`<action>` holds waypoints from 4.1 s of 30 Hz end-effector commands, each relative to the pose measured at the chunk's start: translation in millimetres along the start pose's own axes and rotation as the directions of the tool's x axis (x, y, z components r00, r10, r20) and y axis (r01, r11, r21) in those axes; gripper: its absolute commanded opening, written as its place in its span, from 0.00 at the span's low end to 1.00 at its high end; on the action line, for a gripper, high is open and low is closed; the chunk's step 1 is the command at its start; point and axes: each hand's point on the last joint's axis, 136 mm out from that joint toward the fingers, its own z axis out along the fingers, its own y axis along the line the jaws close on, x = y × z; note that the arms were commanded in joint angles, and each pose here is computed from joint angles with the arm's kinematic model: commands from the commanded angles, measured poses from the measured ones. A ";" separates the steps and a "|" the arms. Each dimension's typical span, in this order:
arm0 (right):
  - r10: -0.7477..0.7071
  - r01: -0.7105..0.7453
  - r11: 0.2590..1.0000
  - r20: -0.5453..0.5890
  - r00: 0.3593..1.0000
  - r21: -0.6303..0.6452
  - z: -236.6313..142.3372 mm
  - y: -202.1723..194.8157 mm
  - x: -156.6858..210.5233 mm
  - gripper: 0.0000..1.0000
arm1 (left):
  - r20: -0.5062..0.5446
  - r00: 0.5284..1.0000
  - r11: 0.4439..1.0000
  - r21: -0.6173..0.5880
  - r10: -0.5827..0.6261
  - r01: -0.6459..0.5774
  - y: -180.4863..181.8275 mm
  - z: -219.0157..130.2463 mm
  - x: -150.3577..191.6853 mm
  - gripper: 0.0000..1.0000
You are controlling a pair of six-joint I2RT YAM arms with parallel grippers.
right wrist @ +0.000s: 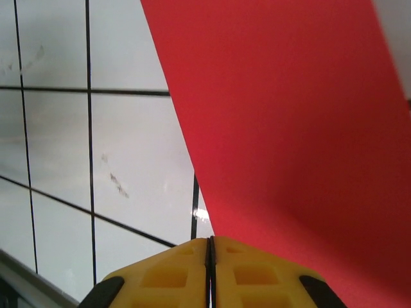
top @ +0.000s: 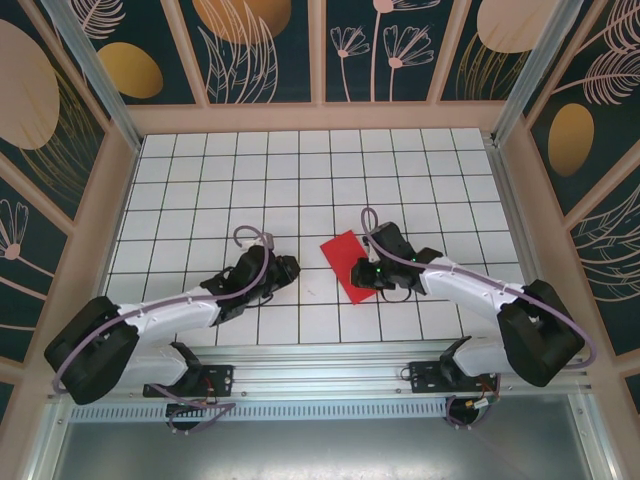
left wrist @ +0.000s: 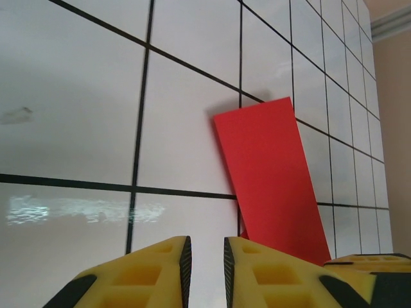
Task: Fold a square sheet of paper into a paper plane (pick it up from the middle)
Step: Rotate the paper at the center of the table, then third fold the triangle at the center of the table.
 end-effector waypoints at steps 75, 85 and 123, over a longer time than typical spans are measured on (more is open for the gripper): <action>0.063 -0.079 0.952 -0.063 0.996 -0.295 15.1 -32.5 -41.3 0.41 | -0.353 0.927 0.991 0.071 0.129 -0.111 -34.6 91.0 77.2 0.07; 0.080 -0.097 0.955 -0.071 0.994 -0.281 19.3 -35.6 -42.9 0.30 | -0.348 0.926 0.989 0.073 0.144 -0.127 -34.5 87.6 75.5 0.08; 0.321 -0.317 0.904 -0.036 0.946 -0.287 17.1 -25.2 -39.7 0.06 | -0.211 0.425 0.433 -0.012 0.880 -0.902 -68.8 63.2 133.4 0.60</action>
